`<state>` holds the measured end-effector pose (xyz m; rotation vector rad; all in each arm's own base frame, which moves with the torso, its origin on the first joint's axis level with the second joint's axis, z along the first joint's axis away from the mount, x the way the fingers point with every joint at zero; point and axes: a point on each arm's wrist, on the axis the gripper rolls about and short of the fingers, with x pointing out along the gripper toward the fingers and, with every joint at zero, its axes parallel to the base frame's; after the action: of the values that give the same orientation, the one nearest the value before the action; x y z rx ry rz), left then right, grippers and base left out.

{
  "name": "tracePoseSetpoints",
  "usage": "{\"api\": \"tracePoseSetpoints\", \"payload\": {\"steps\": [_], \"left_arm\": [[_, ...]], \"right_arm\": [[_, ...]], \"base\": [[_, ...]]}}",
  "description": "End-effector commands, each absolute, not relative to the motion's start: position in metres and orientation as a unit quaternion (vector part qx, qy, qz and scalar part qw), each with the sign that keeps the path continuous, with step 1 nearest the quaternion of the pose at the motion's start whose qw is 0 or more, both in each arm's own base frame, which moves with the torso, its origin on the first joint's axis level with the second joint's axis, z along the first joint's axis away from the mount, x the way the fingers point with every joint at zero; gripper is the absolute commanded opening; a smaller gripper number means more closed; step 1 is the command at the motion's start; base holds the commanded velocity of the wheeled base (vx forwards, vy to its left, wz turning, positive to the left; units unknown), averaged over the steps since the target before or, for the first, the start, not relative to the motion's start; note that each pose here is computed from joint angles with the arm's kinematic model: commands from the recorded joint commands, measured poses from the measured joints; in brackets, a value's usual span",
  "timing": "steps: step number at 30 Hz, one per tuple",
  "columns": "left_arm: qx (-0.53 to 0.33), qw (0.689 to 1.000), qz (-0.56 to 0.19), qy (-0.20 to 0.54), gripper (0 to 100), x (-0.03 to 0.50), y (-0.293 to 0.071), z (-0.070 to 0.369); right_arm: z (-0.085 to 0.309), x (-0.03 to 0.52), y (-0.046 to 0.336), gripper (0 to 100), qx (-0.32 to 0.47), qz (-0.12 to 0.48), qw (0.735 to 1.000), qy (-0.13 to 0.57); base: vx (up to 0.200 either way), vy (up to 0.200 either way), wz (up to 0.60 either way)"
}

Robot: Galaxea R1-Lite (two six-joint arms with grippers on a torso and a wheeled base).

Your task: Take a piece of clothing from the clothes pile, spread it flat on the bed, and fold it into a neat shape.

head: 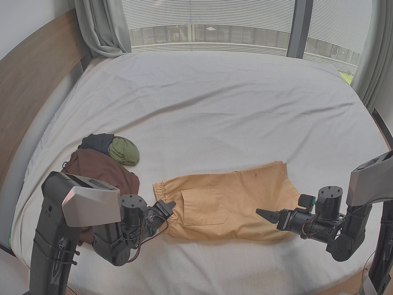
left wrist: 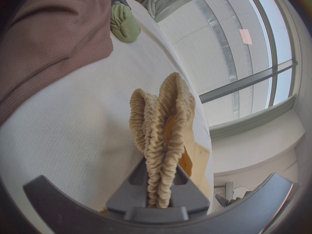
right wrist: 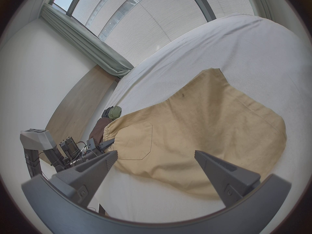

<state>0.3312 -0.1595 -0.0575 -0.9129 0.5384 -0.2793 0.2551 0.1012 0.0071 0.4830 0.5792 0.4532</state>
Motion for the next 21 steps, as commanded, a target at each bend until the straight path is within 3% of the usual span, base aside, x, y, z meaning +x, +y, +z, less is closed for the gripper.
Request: {"api": "tracePoseSetpoints", "payload": {"steps": [1, 14, 21], "left_arm": [[-0.421, 0.861, -0.135, 0.253, 0, 0.328, -0.162, -0.056], [-0.406, 0.881, -0.129, 0.204, 0, 0.330, -0.137, -0.016], [-0.375, 0.886, -0.140, 0.232, 0, 0.316, -0.114, -0.012]], "right_arm": [[0.004, 0.256, 0.102, 100, 0.234, 0.217, 0.904, 0.285], [0.003, 0.258, 0.100, 100, 0.234, 0.213, 0.905, 0.283], [-0.001, 0.259, 0.099, 100, 0.233, 0.210, 0.905, 0.288]], "base": [[0.000, 0.000, 0.00], [0.000, 0.000, 0.00], [0.000, 0.000, 0.00]]}}
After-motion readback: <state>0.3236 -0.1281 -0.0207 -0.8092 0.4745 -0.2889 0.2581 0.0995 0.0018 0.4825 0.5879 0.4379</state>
